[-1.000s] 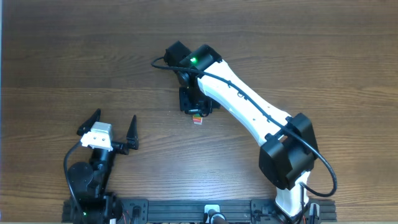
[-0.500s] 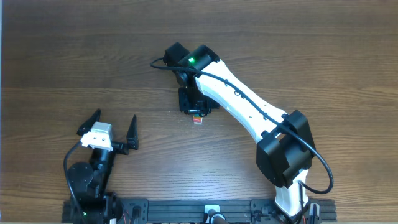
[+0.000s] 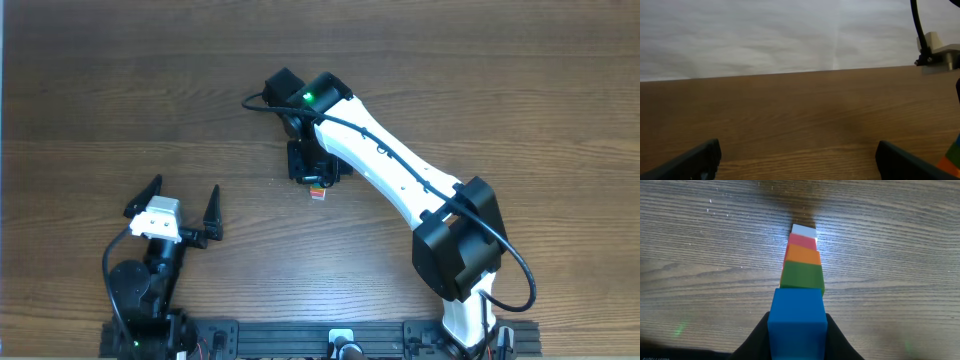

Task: Stack Cubes

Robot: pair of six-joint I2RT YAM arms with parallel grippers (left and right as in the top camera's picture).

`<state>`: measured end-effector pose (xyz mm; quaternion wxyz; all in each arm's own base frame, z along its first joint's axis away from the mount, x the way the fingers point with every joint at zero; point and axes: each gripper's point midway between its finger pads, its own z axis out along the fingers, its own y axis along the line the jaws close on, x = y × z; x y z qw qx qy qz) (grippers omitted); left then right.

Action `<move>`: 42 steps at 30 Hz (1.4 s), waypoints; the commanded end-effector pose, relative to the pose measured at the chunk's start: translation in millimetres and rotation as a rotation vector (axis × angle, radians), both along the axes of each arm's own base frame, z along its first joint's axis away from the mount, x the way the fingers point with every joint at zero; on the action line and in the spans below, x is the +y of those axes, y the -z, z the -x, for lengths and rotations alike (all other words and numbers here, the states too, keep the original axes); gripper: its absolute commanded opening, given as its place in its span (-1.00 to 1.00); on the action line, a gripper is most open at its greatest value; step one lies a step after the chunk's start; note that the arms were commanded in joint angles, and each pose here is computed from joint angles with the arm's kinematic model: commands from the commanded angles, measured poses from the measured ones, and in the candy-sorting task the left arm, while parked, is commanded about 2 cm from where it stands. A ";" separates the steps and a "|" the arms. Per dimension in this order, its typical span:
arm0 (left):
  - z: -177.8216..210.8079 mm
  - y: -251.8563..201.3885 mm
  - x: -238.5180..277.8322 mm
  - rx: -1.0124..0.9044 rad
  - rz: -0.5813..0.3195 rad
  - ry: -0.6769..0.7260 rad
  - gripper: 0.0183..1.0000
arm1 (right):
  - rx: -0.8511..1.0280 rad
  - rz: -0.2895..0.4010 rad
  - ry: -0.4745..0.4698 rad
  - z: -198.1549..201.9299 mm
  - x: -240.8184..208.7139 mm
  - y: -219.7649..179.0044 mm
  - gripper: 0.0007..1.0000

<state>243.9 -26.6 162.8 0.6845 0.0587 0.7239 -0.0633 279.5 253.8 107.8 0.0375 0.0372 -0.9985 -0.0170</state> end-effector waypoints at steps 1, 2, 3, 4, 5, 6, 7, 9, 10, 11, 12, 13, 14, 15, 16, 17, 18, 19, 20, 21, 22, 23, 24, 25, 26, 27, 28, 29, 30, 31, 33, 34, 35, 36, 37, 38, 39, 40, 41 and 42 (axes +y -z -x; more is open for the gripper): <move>-0.2 2.1 1.5 0.001 -0.011 -0.007 1.00 | 0.011 0.014 0.000 2.0 1.2 6.5 -0.98; -0.2 2.1 1.5 0.001 -0.011 -0.007 1.00 | 0.012 0.015 0.000 2.0 1.2 6.9 -0.98; -0.2 2.1 1.5 0.001 -0.011 -0.007 1.00 | 0.014 0.017 0.000 2.1 1.1 8.0 -0.98; -0.2 2.1 1.5 0.001 -0.011 -0.007 1.00 | 0.017 0.019 0.000 2.1 1.1 9.4 -0.98; -0.2 2.1 1.5 0.001 -0.011 -0.007 1.00 | 0.019 0.021 0.000 2.2 1.1 10.5 -0.98; -0.2 2.1 1.5 0.001 -0.011 -0.007 1.00 | 0.022 0.023 0.000 2.2 1.0 11.7 -0.98; -0.2 2.1 1.5 0.001 -0.011 -0.007 1.00 | 0.022 0.024 0.000 2.1 1.1 12.0 -0.98; -0.2 2.1 1.5 0.001 -0.011 -0.007 1.00 | 0.021 0.022 0.000 1.6 1.6 12.4 -0.98; -0.2 2.1 1.5 0.001 -0.011 -0.007 1.00 | 0.020 0.022 0.000 1.5 1.6 12.4 -0.98; -0.2 2.1 1.5 0.001 -0.011 -0.007 1.00 | 0.021 0.023 0.000 1.7 1.5 12.4 -0.98; -0.2 2.1 1.5 0.001 -0.011 -0.007 1.00 | 0.021 0.023 0.000 1.7 1.4 12.4 -0.98; -0.2 2.1 1.5 0.001 -0.011 -0.007 1.00 | 0.021 0.023 0.000 1.6 1.3 12.4 -0.98; -0.2 2.1 1.5 0.001 -0.011 -0.007 1.00 | 0.021 0.023 0.001 1.5 1.3 12.4 -0.98; -0.2 2.1 1.5 0.001 -0.011 -0.007 1.00 | 0.021 0.022 0.001 1.4 1.3 12.4 -0.98; -0.2 2.1 1.5 0.001 -0.011 -0.007 1.00 | 0.021 0.022 0.001 1.4 1.4 12.4 -0.96; -0.2 2.1 1.5 0.001 -0.011 -0.007 1.00 | 0.021 0.023 0.001 1.5 1.3 12.4 -0.95; -0.2 2.1 1.5 0.001 -0.011 -0.007 1.00 | 0.021 0.023 0.001 1.5 1.3 12.4 -0.94; -0.2 2.1 1.5 0.001 -0.011 -0.007 1.00 | 0.021 0.022 0.000 1.5 1.3 12.4 -0.90; -0.2 2.1 1.5 0.001 -0.011 -0.007 1.00 | 0.022 0.022 0.000 1.6 1.3 12.4 -0.84; -0.2 2.1 1.5 0.001 -0.011 -0.007 1.00 | 0.022 0.022 0.000 1.6 1.3 12.4 -0.80; -0.2 2.1 1.5 0.001 -0.011 -0.007 1.00 | 0.022 0.023 0.000 1.6 1.2 12.4 -0.75; -0.2 2.1 1.5 0.001 -0.011 -0.007 1.00 | 0.022 0.023 -0.001 1.6 1.2 12.4 -0.70; -0.2 2.1 1.5 0.001 -0.011 -0.007 1.00 | 0.022 0.022 -0.004 1.6 1.2 12.4 -0.64; -0.2 2.1 1.5 0.001 -0.011 -0.007 1.00 | 0.022 0.022 -0.004 1.6 1.2 12.4 -0.57; -0.2 2.1 1.5 0.001 -0.011 -0.007 1.00 | 0.022 0.023 -0.004 1.7 1.1 12.4 -0.53; -0.2 2.1 1.5 0.001 -0.011 -0.007 1.00 | 0.022 0.023 -0.004 1.8 1.1 12.4 -0.49; -0.2 2.1 1.5 0.001 -0.011 -0.007 1.00 | 0.023 0.024 -0.004 2.0 0.9 12.4 -0.44; -0.2 2.1 1.5 0.001 -0.011 -0.007 1.00 | 0.024 0.024 -0.004 2.1 0.8 12.4 -0.40; -0.2 2.1 1.5 0.001 -0.011 -0.007 1.00 | 0.024 0.024 -0.004 2.2 0.7 12.4 -0.34; -0.2 2.1 1.5 0.001 -0.011 -0.007 1.00 | 0.024 0.024 -0.004 2.2 0.7 12.4 -0.32; -0.2 2.1 1.5 0.001 -0.011 -0.007 1.00 | 0.024 0.024 -0.004 2.2 0.7 12.4 -0.27; -0.2 2.1 1.5 0.001 -0.011 -0.007 1.00 | 0.024 0.024 -0.004 2.2 0.7 12.4 -0.25; -0.2 2.1 1.5 0.001 -0.011 -0.007 1.00 | 0.024 0.025 -0.004 2.3 0.7 12.4 -0.22; -0.2 2.1 1.5 0.001 -0.011 -0.007 1.00 | 0.024 0.025 -0.004 2.3 0.7 12.4 -0.20; -0.2 2.1 1.5 0.001 -0.011 -0.007 1.00 | 0.024 0.024 -0.004 2.2 0.7 12.4 -0.14; -0.2 2.1 1.5 0.001 -0.011 -0.007 1.00 | 0.024 0.025 -0.004 2.3 0.7 12.4 -0.06; -0.2 2.1 1.5 0.001 -0.011 -0.007 1.00 | 0.024 0.024 -0.007 2.3 0.7 12.4 0.00; -0.2 2.1 1.5 0.001 -0.011 -0.007 1.00 | 0.024 0.024 -0.007 2.3 0.7 12.4 0.06; -0.2 2.1 1.5 0.001 -0.011 -0.007 1.00 | 0.024 0.024 -0.007 2.2 0.7 12.4 0.11; -0.2 2.1 1.5 0.001 -0.011 -0.007 1.00 | 0.024 0.024 -0.007 2.1 0.6 12.4 0.16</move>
